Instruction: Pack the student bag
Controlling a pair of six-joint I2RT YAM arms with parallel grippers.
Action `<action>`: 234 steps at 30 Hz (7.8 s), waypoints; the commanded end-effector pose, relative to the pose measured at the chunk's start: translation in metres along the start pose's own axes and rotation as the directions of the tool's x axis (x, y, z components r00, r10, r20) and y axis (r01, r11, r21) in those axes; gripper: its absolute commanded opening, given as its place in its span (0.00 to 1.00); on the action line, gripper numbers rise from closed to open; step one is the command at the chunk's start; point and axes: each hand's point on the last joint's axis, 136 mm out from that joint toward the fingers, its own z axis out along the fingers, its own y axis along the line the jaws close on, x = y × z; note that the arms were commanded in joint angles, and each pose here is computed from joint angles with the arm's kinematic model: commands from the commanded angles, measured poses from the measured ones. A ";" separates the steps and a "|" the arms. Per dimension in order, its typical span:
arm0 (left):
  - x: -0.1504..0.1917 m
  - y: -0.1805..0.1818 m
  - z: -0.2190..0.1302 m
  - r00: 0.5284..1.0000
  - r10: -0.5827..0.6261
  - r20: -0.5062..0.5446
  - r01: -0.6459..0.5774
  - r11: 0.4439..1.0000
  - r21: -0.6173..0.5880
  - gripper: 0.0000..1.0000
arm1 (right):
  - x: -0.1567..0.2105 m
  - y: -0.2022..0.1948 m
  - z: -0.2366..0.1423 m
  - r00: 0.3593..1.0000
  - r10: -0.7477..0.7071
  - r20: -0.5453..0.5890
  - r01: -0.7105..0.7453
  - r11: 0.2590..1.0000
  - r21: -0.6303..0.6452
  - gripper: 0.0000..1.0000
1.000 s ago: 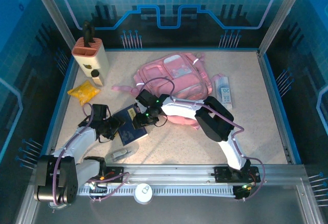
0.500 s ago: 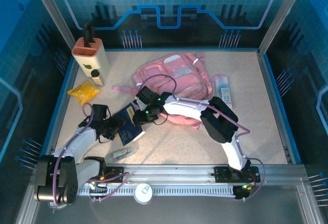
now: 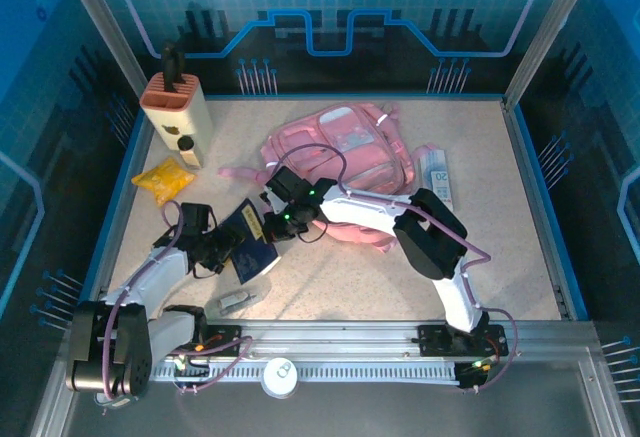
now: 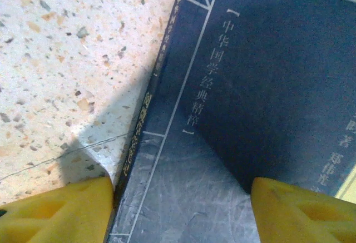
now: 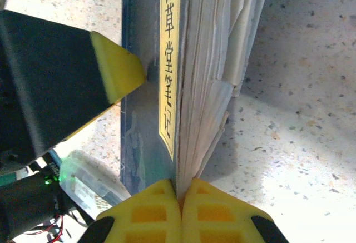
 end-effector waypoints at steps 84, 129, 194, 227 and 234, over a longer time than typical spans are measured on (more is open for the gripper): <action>0.154 -0.342 -0.111 0.833 0.548 0.072 -0.409 0.523 0.748 0.00 | 0.027 -0.088 -0.320 0.805 0.414 0.424 -0.202 0.865 -0.460 0.11; 0.182 -0.320 0.090 -0.285 0.945 0.161 -0.958 -0.287 -0.011 0.68 | 0.144 -0.202 -0.323 0.585 0.601 0.545 -0.628 0.761 -0.164 0.02; 0.094 -0.414 -0.079 0.070 0.877 0.475 -0.992 0.012 0.123 0.00 | -0.027 -0.186 -0.180 0.756 0.280 0.592 -0.340 0.940 -0.011 0.47; -0.011 -0.248 -0.035 0.753 0.637 0.163 -0.657 0.723 0.212 0.66 | 0.058 -0.129 -0.203 0.876 0.166 0.452 -0.230 0.969 0.090 0.88; -0.051 -0.221 0.002 0.879 0.468 0.096 -0.477 0.852 0.214 0.68 | 0.056 -0.110 -0.181 0.898 0.133 0.420 -0.190 0.977 0.097 0.93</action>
